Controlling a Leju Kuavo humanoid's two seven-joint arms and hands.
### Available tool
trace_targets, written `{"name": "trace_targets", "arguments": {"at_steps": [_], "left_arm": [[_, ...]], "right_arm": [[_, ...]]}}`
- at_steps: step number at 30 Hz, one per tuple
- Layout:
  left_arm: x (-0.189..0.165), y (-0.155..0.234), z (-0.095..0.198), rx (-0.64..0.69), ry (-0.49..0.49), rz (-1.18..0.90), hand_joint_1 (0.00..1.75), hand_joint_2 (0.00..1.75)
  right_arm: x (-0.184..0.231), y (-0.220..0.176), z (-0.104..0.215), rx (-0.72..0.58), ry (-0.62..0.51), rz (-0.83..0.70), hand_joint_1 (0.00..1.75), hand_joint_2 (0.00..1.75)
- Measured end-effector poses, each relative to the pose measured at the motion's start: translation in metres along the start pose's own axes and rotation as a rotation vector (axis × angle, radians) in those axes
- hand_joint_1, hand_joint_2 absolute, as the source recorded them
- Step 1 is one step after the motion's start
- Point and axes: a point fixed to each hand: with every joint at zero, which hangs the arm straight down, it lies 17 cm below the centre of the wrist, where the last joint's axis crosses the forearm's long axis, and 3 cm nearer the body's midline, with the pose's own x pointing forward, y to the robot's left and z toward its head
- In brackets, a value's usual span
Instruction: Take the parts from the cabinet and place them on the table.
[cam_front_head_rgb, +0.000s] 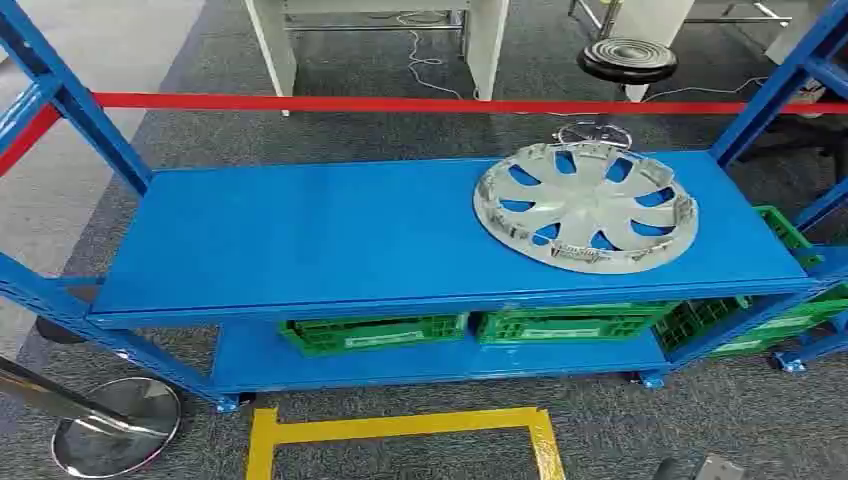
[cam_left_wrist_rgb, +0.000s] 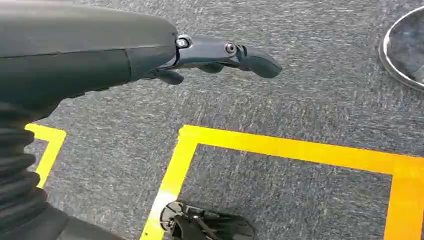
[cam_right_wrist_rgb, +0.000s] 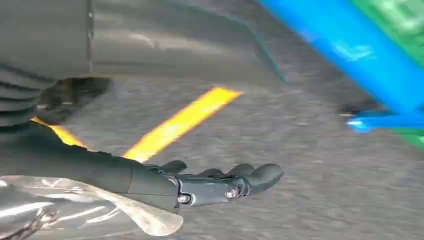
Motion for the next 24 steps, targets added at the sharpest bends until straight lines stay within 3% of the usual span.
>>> {"name": "trace_targets", "arguments": {"at_steps": [8, 17, 18, 24], "left_arm": [[0.000, -0.003, 0.001, -0.013, -0.002, -0.012, 0.00, 1.75], [0.000, -0.006, 0.000, -0.043, -0.012, -0.035, 0.00, 1.75], [0.000, -0.006, 0.000, -0.049, -0.012, -0.041, 0.00, 0.00], [-0.001, -0.009, -0.002, -0.082, -0.012, -0.069, 0.00, 0.00]], "right_arm": [[0.089, 0.018, -0.007, 0.022, -0.246, -0.070, 0.00, 0.00], [0.196, 0.012, 0.003, 0.003, -0.547, -0.042, 0.00, 0.00], [0.212, 0.010, 0.006, -0.006, -0.591, -0.034, 0.00, 0.00], [0.305, 0.007, 0.026, -0.034, -0.840, 0.058, 0.00, 0.00]]}}
